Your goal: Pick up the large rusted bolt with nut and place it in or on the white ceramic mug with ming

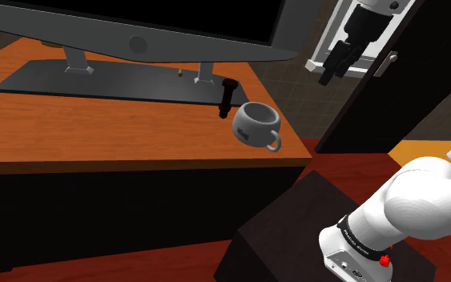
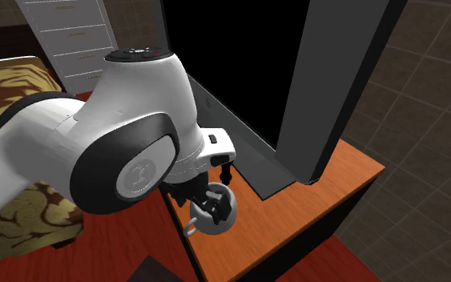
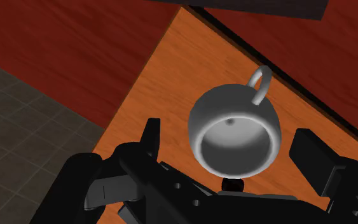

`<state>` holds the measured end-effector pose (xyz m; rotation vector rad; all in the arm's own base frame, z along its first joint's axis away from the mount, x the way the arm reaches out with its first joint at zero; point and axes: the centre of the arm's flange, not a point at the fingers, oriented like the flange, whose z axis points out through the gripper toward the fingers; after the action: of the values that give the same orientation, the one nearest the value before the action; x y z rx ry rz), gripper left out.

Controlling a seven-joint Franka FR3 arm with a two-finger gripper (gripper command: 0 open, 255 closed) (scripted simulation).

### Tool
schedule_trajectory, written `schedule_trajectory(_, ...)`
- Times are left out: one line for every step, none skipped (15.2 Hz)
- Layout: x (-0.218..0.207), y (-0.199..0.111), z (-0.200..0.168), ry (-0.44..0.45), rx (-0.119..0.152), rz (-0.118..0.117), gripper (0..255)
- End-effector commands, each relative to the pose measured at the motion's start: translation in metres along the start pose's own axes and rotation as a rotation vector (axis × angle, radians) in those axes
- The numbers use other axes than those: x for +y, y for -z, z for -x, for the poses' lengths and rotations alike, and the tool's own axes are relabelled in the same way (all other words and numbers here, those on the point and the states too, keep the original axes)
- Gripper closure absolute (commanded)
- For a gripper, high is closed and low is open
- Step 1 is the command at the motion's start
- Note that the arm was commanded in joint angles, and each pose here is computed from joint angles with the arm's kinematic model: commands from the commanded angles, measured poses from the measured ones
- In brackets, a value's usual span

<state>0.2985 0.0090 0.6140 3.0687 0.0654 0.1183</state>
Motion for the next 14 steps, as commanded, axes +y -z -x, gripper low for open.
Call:
schedule_trajectory(0.000,0.000,0.000,0.000,0.000,0.000,0)
schedule_trajectory(-0.003,-0.004,-0.012,-0.001,-0.003,-0.003,0)
schedule_trajectory(-0.007,-0.009,-0.025,-0.002,-0.007,-0.007,0)
schedule_trajectory(-0.010,-0.013,-0.037,-0.002,-0.010,-0.010,0)
schedule_trajectory(-0.013,-0.018,-0.050,-0.003,-0.014,-0.014,0)
schedule_trajectory(-0.017,-0.022,-0.062,-0.004,-0.017,-0.017,0)
schedule_trajectory(-0.020,-0.027,-0.074,-0.005,-0.021,-0.020,0)
schedule_trajectory(-0.023,-0.031,-0.087,-0.005,-0.024,-0.024,0)
schedule_trajectory(-0.027,-0.036,-0.099,-0.006,-0.028,-0.027,0)
schedule_trajectory(-0.030,-0.040,-0.111,-0.007,-0.031,-0.031,0)
schedule_trajectory(-0.033,-0.045,-0.123,-0.007,-0.035,-0.034,0)
schedule_trajectory(-0.037,-0.050,-0.136,-0.008,-0.038,-0.038,0)
schedule_trajectory(-0.040,-0.054,-0.148,-0.009,-0.042,-0.041,0)
schedule_trajectory(-0.043,-0.059,-0.160,-0.010,-0.045,-0.044,0)
